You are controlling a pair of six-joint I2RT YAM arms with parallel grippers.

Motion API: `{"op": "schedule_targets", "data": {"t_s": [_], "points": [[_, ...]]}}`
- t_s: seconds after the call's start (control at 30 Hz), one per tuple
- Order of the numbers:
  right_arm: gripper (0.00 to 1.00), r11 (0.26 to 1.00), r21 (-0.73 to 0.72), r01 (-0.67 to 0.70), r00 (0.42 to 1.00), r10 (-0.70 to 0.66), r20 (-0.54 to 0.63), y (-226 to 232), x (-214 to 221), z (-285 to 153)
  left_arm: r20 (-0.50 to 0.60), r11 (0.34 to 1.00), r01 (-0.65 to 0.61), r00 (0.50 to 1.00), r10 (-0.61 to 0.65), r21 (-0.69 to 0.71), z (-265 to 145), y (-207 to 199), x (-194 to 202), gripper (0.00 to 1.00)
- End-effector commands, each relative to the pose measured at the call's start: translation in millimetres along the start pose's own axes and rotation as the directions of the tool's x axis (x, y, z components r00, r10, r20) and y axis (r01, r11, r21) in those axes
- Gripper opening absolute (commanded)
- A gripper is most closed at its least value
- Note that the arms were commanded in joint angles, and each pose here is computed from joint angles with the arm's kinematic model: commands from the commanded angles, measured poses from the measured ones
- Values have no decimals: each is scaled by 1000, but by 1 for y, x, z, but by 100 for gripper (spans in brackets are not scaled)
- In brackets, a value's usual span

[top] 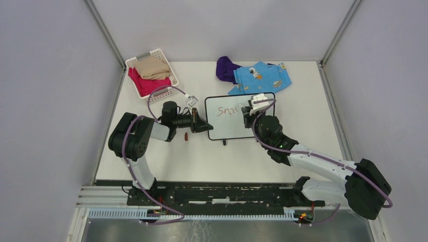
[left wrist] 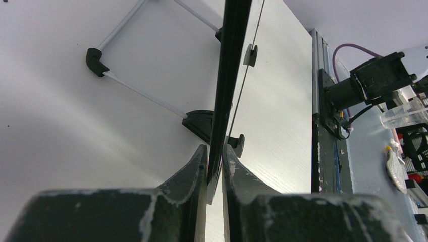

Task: Write a sentence on the whiteboard

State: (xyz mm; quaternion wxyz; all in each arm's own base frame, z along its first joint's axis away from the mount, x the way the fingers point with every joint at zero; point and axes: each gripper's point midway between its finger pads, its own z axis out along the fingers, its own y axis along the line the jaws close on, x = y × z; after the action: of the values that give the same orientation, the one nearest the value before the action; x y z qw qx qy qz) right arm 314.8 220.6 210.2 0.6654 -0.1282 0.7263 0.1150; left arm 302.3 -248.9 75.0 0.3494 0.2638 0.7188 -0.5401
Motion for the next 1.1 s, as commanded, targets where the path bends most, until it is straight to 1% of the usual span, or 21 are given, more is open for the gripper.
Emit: {"op": "schedule_targets", "data": {"t_s": [0.0,0.33,1.07], "points": [[0,999,4,-39,994,38,98,-1,-37,8,6,997,-44,999,44,-66,0,13,-4,2],[0,999,11,-37,996,36,78,-6,-31,14,5,997,-45,999,46,-65,1,13,-4,2],[0,999,8,-43,999,43,-32,-15,28,-8,3,997,-46,999,46,-65,1,12,-5,2]]}}
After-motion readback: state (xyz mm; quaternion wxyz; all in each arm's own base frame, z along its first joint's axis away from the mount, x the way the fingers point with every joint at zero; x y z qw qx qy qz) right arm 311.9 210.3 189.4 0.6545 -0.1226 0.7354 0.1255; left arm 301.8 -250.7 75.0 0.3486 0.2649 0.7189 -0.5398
